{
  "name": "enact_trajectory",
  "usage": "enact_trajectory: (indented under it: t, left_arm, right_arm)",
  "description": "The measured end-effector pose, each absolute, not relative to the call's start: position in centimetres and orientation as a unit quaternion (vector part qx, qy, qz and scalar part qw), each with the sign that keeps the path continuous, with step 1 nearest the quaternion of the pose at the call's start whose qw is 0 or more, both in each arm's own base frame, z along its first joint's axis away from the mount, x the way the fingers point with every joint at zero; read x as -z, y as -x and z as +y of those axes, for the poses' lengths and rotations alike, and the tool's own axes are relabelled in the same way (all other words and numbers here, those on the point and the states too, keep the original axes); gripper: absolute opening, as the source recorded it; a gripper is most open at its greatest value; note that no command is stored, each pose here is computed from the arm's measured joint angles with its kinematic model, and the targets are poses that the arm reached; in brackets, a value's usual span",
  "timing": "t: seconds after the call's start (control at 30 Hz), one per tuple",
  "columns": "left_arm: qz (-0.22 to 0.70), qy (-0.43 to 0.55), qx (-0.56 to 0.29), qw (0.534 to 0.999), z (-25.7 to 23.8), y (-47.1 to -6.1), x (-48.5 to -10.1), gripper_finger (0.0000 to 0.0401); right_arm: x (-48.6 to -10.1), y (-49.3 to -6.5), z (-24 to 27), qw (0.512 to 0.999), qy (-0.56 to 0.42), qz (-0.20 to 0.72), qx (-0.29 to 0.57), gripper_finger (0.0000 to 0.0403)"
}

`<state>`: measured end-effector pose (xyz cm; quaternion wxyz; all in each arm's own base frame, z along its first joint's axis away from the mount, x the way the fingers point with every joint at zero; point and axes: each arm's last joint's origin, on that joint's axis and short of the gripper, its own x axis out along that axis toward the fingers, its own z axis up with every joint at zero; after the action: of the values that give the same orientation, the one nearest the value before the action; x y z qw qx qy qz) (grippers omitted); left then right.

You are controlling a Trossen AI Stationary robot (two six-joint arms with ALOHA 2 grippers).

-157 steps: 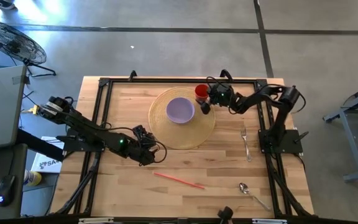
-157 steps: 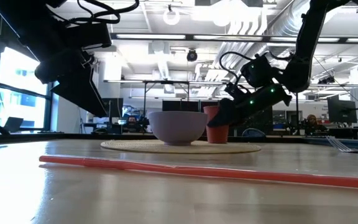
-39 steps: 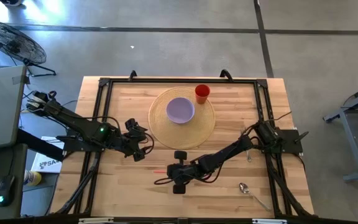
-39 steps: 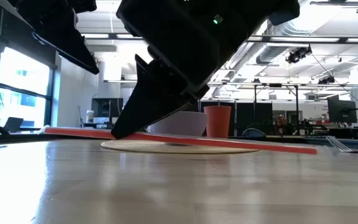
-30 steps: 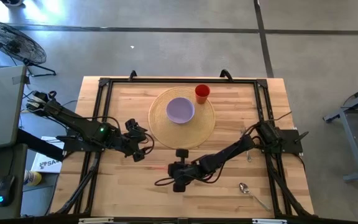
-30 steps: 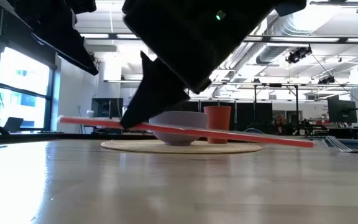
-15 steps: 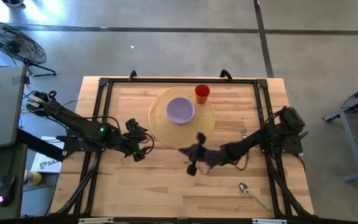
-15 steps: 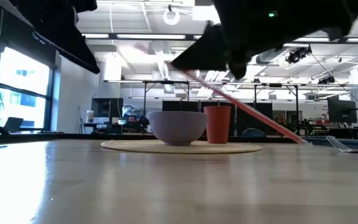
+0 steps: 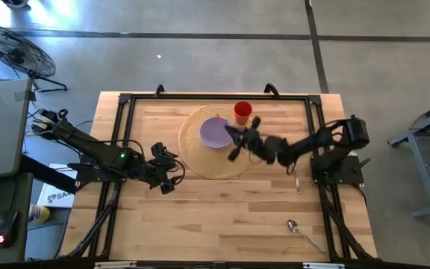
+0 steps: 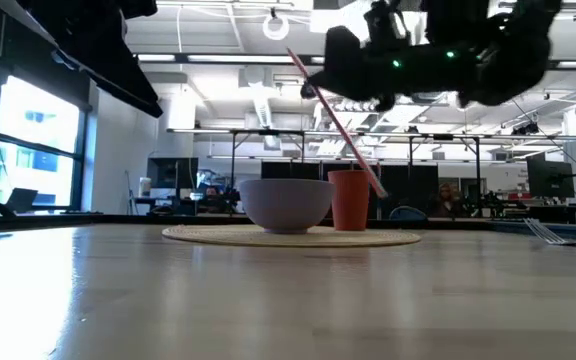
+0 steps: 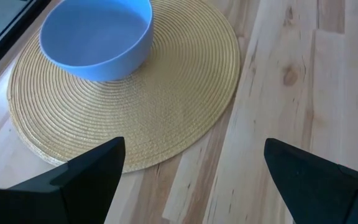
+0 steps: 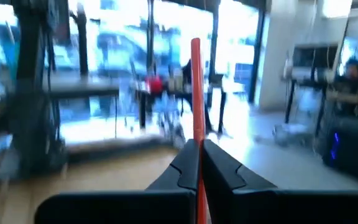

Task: Pick & Place Utensil
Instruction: Put the straw into the orange cup on the table placemat

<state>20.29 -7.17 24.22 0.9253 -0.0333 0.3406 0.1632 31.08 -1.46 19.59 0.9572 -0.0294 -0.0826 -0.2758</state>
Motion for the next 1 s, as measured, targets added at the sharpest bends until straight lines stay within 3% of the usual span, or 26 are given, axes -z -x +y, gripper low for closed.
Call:
enact_trajectory:
  t: [0.23, 0.47, 1.0]
  left_arm:
    - [0.345, 0.033, -0.161, 0.924, -7.2, -20.2, -24.2, 0.0378]
    - [0.351, 0.038, -0.151, 0.923, -7.2, -20.2, -24.1, 0.0378]
    - [0.348, 0.040, -0.148, 0.925, -7.3, -20.3, -24.2, 0.0378]
  right_arm:
    - [-23.8, -32.1, -7.2, 0.947, 0.055, -0.190, 0.255, 0.0000]
    - [-25.4, -31.1, -13.1, 0.929, 0.083, -0.211, 0.294, 0.0000]
    - [-21.4, -29.5, -18.7, 0.943, 0.068, -0.153, 0.288, 0.0002]
